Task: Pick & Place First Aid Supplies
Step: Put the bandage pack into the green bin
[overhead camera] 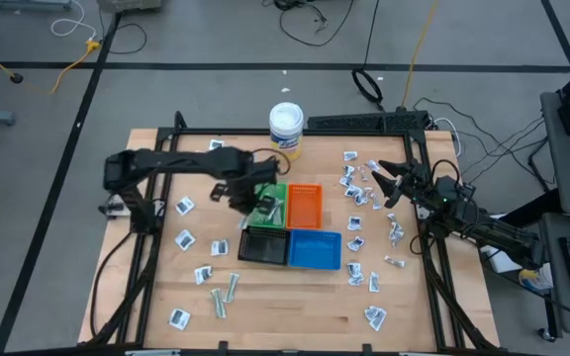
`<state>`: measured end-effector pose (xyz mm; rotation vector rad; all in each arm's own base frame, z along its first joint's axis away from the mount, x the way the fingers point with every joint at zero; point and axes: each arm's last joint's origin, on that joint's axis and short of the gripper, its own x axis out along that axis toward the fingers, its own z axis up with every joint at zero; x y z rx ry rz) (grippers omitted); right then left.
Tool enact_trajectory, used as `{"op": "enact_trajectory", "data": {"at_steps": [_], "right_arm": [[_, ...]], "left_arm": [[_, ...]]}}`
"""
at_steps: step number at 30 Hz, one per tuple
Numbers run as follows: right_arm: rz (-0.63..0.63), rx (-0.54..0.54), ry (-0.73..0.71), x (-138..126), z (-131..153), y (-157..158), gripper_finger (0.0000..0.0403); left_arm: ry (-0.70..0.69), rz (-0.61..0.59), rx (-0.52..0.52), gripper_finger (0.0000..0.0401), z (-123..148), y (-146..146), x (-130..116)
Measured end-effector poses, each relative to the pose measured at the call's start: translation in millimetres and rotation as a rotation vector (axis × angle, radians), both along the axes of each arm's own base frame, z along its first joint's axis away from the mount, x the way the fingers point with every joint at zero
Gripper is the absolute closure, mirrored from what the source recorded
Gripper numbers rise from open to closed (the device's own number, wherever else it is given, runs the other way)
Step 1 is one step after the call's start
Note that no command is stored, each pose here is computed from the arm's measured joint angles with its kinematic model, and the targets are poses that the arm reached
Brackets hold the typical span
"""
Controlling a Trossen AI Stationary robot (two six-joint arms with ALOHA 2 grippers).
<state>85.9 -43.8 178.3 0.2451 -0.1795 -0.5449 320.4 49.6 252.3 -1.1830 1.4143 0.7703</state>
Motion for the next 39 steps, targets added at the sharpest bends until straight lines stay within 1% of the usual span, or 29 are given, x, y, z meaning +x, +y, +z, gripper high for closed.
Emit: {"op": "enact_trajectory", "data": {"at_steps": [5, 10, 14, 19, 21, 24, 26, 28, 34, 36, 39], "right_arm": [[0.001, 0.0, 0.0, 0, 0, 0, 0.016], [0.0, 0.0, 0.0, 0, 0, 0, 0.016], [0.0, 0.0, 0.0, 0, 0, 0, 0.0161], [0.0, 0.0, 0.0, 0, 0, 0, 0.0161], [0.0, 0.0, 0.0, 0, 0, 0, 0.0161], [0.0, 0.0, 0.0, 0, 0, 0, 0.0161], [0.0, 0.0, 0.0, 0, 0, 0, 0.0161], [0.0, 0.0, 0.0, 0, 0, 0, 0.0161], [0.001, 0.0, -0.001, 0, 0, 0, 0.0161], [0.0, 0.0, 0.0, 0, 0, 0, 0.0161], [0.0, 0.0, 0.0, 0, 0, 0, 0.0161]], "left_arm": [[0.003, -0.019, 0.023, 0.0399, -12, 22, 25], [0.025, -0.037, 0.052, 0.04, -27, 35, 43], [0.048, -0.035, 0.069, 0.04, -37, 39, 49], [0.039, -0.06, 0.079, 0.04, -44, 40, 54], [0.023, -0.073, 0.077, 0.0393, -45, 41, 56], [-0.007, -0.079, 0.084, 0.0373, -45, 41, 59], [-0.011, -0.079, 0.09, 0.0351, -45, 41, 59], [-0.011, -0.079, 0.093, 0.0324, -45, 42, 59], [-0.009, -0.082, 0.1, 0.0224, -45, 41, 59], [-0.009, -0.082, 0.098, 0.0199, -45, 41, 59], [0.011, -0.055, 0.086, 0.0176, -45, 41, 58]]}}
